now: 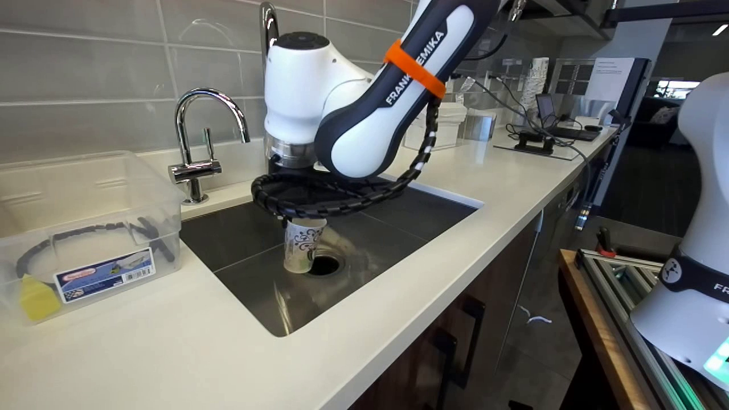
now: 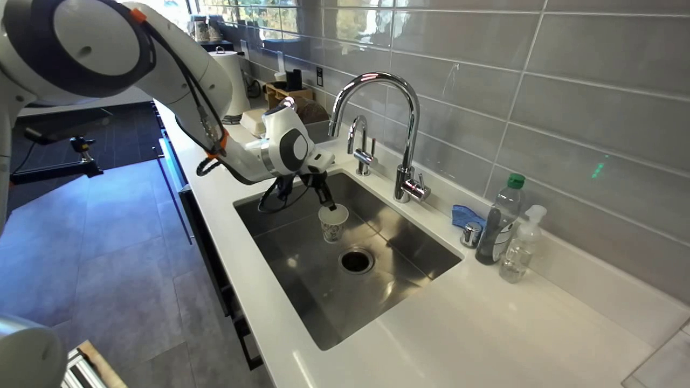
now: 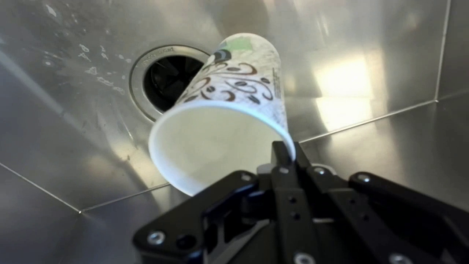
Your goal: Empty the cup
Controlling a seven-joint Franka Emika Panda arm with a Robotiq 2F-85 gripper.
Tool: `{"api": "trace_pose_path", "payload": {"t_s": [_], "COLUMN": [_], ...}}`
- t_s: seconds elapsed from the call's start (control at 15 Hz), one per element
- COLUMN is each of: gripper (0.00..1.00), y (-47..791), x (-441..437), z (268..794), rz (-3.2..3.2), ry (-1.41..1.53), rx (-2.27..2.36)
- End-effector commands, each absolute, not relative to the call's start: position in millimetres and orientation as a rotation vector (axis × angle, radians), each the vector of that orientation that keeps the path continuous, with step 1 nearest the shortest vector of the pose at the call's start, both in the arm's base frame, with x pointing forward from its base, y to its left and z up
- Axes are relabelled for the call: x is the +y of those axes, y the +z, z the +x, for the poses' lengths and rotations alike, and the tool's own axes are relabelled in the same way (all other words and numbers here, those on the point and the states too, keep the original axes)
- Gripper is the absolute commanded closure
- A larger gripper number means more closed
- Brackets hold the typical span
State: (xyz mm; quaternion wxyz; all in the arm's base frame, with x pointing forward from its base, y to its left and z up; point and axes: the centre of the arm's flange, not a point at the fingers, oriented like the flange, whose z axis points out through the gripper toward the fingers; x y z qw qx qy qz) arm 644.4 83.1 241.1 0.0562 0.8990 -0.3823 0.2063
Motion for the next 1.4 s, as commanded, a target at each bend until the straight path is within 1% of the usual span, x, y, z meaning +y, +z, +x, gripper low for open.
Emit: {"api": "trace_pose_path", "payload": {"t_s": [0.0, 0.47, 0.87, 1.33], "gripper": [0.99, 0.99, 0.99, 0.99], "y": [267, 296, 299, 304], "x": [80, 67, 54, 27], "z": [624, 611, 604, 602], "rz": [2.822, 3.039, 3.258, 3.433], "ry": [0.561, 0.513, 0.519, 0.676], "rx": [-1.296, -1.422, -1.387, -1.418]}}
